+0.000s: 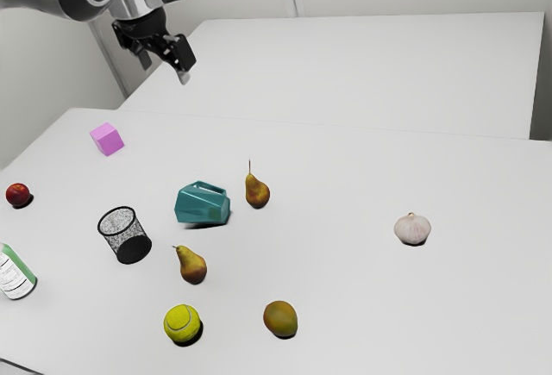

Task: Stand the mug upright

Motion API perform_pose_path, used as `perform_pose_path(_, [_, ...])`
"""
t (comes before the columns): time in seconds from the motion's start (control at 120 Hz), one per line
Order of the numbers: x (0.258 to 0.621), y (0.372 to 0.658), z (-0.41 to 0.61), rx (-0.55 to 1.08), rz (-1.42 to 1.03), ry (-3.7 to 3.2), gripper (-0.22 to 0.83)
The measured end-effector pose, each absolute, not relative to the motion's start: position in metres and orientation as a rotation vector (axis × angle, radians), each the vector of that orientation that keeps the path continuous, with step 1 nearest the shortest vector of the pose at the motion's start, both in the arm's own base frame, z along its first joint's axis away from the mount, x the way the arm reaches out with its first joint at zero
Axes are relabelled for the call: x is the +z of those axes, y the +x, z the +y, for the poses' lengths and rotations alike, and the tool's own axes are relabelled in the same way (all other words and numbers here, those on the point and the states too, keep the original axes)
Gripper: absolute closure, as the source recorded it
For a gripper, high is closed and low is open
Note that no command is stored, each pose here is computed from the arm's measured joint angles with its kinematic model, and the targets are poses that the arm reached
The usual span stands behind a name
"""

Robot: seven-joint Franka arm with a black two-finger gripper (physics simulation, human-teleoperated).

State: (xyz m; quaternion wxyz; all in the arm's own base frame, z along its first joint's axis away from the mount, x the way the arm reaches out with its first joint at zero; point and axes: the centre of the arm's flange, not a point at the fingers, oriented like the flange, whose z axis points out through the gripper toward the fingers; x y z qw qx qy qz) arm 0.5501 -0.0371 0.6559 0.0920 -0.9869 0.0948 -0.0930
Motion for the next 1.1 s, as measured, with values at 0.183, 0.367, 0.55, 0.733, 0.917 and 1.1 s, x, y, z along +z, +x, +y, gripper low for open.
perform_pose_path(0.183, [0.649, 0.552, -0.029, -0.27, 0.263, -2.931, 0.0])
perform_pose_path(0.367, [0.616, 0.557, -0.017, -0.196, 0.222, -2.991, 0.0])
perform_pose_path(0.55, [0.554, 0.551, 0.018, -0.017, 0.034, -3.214, 0.0])
perform_pose_path(0.733, [0.494, 0.547, 0.069, 0.157, -0.234, -3.371, 0.0])
perform_pose_path(0.917, [0.442, 0.554, 0.111, 0.296, -0.426, -3.454, 0.0])
perform_pose_path(1.1, [0.4, 0.567, 0.134, 0.374, -0.496, -3.506, 0.0])
